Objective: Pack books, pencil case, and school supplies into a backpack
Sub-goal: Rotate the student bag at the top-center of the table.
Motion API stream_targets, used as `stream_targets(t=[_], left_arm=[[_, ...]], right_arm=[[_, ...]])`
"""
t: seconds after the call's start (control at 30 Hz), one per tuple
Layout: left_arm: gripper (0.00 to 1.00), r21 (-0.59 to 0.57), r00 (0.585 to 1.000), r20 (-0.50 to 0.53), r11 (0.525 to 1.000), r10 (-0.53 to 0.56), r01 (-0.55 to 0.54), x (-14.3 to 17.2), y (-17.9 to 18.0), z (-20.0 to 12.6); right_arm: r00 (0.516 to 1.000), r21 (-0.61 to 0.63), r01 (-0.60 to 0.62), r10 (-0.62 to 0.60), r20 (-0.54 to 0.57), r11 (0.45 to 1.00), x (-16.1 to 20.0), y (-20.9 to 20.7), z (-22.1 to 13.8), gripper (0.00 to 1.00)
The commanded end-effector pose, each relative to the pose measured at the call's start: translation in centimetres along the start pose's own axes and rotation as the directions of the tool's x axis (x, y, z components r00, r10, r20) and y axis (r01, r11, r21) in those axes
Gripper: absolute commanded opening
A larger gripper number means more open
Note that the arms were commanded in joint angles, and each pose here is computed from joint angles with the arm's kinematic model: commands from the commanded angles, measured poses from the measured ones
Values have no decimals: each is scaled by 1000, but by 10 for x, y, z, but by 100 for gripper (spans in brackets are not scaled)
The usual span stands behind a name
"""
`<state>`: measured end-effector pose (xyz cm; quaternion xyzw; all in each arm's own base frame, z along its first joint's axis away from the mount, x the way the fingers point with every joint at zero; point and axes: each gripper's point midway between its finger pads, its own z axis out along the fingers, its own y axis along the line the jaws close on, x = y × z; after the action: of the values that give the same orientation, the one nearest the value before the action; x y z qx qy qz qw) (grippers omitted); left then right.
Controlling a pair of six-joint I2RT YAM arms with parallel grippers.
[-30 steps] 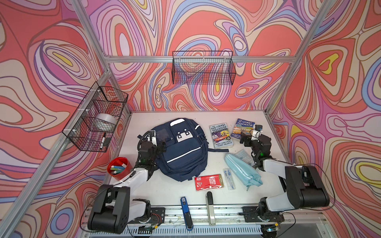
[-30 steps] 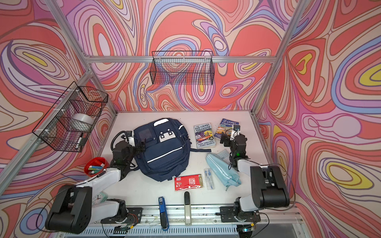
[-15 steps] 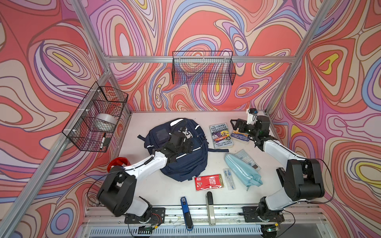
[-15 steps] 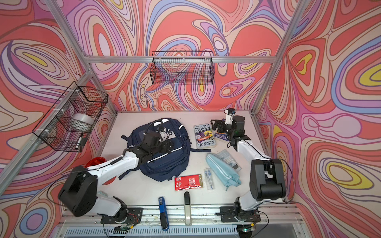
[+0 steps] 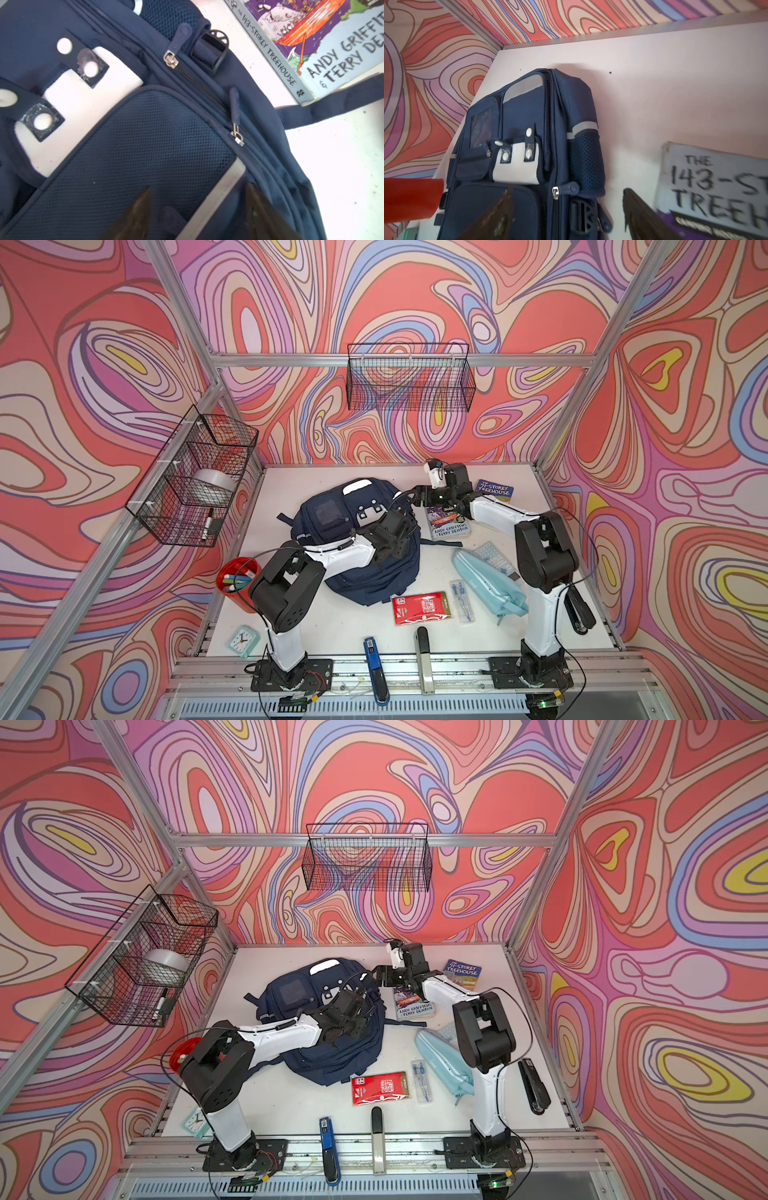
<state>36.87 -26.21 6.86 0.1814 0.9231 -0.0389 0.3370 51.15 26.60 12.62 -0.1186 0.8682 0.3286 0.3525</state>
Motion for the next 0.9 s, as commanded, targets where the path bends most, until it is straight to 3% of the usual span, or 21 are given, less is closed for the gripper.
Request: stream_targets(t=[0.0,0.17,0.27,0.33,0.4,0.6,0.87], left_arm=[[39,-81,999,-47,997,1,-4,17,22,-4],[25,-93,995,-70,994,-71,64,30,34,-3],[27,-118,974,-84,973,-211,200,47,60,-1],[29,-144,965,-97,962,-246,231,57,71,2],[30,-170,961,-104,957,-255,236,63,80,6],[31,-183,929,-108,926,-354,331,65,114,26],[32,-148,915,-77,912,-396,382,22,142,61]], right_arm=[[996,-33,-47,45,-72,998,9,-1,30,80],[990,-30,-85,81,-114,996,18,-17,73,65],[986,-62,-109,101,-131,992,26,-19,87,41],[985,-101,-113,98,-142,989,29,-13,89,16],[988,-93,-105,93,-126,990,29,-11,82,3],[990,-106,-99,87,-114,989,41,8,51,0],[982,-118,-108,87,-166,987,71,36,37,3]])
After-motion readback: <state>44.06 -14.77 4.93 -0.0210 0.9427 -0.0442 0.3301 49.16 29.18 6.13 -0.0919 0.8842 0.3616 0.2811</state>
